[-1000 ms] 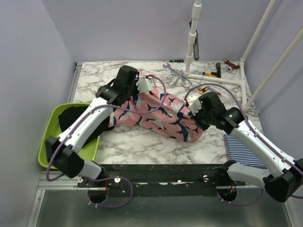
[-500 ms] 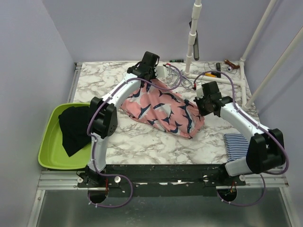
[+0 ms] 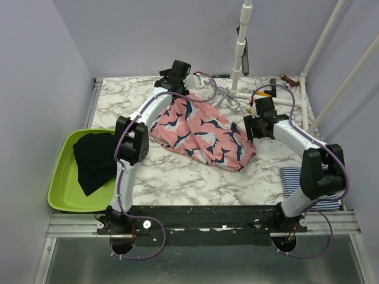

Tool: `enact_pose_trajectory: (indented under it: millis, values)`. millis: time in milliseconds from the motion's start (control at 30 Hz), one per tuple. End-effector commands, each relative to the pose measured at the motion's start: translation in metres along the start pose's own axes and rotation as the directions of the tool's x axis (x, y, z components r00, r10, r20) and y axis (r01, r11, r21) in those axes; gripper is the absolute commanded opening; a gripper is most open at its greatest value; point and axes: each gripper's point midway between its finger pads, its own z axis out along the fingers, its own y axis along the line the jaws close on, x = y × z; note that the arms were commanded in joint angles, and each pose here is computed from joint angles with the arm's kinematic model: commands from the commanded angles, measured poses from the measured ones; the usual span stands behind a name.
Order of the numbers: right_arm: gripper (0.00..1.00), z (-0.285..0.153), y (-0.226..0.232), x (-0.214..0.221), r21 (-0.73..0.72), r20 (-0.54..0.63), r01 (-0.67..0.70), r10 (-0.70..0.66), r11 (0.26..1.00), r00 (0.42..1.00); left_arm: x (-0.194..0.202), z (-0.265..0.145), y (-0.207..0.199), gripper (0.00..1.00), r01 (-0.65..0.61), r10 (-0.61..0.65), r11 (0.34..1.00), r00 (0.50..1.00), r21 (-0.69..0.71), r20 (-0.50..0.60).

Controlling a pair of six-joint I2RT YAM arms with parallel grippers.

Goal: Fold and stack the mixed laundry pile
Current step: Fold the shorts at the center of the board.

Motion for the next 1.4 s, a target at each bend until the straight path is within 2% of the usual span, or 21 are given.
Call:
enact_pose_trajectory:
  millis: [0, 100, 133, 233, 367, 467, 567, 733, 800, 933, 1067, 1200, 1367]
  values:
    - [0.68, -0.034, -0.005, -0.051, -0.003, 0.169, -0.221, 0.218, 0.975, 0.961, 0.016, -0.041, 0.05, 0.78, 0.204, -0.205, 0.975, 0.979, -0.091, -0.005]
    - [0.6, -0.06, 0.004, -0.055, -0.066, 0.233, -0.364, 0.369, 0.929, 0.9, 0.024, -0.07, 0.009, 0.74, 0.253, -0.255, 0.964, 0.967, 0.08, 0.017]
    - [0.57, -0.066, 0.015, -0.051, -0.103, 0.238, -0.369, 0.383, 0.924, 0.893, 0.023, -0.076, -0.009, 0.72, 0.261, -0.269, 0.954, 0.962, 0.148, 0.037]
    - [0.54, -0.075, 0.061, -0.036, -0.21, 0.236, -0.34, 0.385, 0.917, 0.892, 0.035, -0.082, -0.069, 0.64, 0.271, -0.287, 0.913, 0.958, 0.306, 0.009]
    - [0.47, -0.062, 0.109, 0.007, -0.378, 0.11, -0.411, 0.48, 0.83, 0.87, 0.052, -0.067, -0.126, 0.62, 0.288, -0.286, 0.875, 0.956, 0.389, -0.063]
    - [0.41, -0.038, 0.096, 0.029, -0.269, 0.093, -0.48, 0.519, 0.835, 0.85, 0.067, -0.055, -0.158, 0.58, 0.274, -0.24, 0.873, 0.961, 0.404, -0.134]
    - [0.37, -0.018, 0.079, 0.037, -0.17, 0.095, -0.489, 0.508, 0.856, 0.856, 0.077, -0.056, -0.173, 0.58, 0.259, -0.217, 0.886, 0.965, 0.385, -0.149]
    - [0.36, 0.001, 0.05, 0.032, -0.113, 0.112, -0.516, 0.527, 0.849, 0.842, 0.104, -0.069, -0.191, 0.59, 0.179, -0.121, 0.931, 0.974, 0.318, -0.192]
    - [0.36, 0.01, 0.04, 0.03, -0.058, 0.112, -0.506, 0.509, 0.861, 0.854, 0.111, -0.077, -0.202, 0.59, 0.153, -0.087, 0.931, 0.975, 0.333, -0.205]
    - [0.44, 0.015, 0.029, 0.019, -0.018, 0.125, -0.468, 0.466, 0.884, 0.876, 0.119, -0.101, -0.229, 0.59, 0.154, -0.06, 0.894, 0.972, 0.422, -0.226]
    - [0.53, 0.005, 0.027, -0.005, -0.054, 0.144, -0.405, 0.408, 0.913, 0.902, 0.127, -0.13, -0.258, 0.59, 0.177, -0.064, 0.836, 0.972, 0.52, -0.228]
    - [0.6, -0.026, 0.028, -0.02, -0.11, 0.182, -0.424, 0.437, 0.899, 0.881, 0.138, -0.146, -0.268, 0.61, 0.207, -0.092, 0.824, 0.967, 0.527, -0.236]
    - [0.68, -0.054, 0.035, 0.003, -0.165, 0.157, -0.498, 0.521, 0.851, 0.839, 0.136, -0.162, -0.248, 0.65, 0.245, -0.156, 0.832, 0.964, 0.498, -0.213]
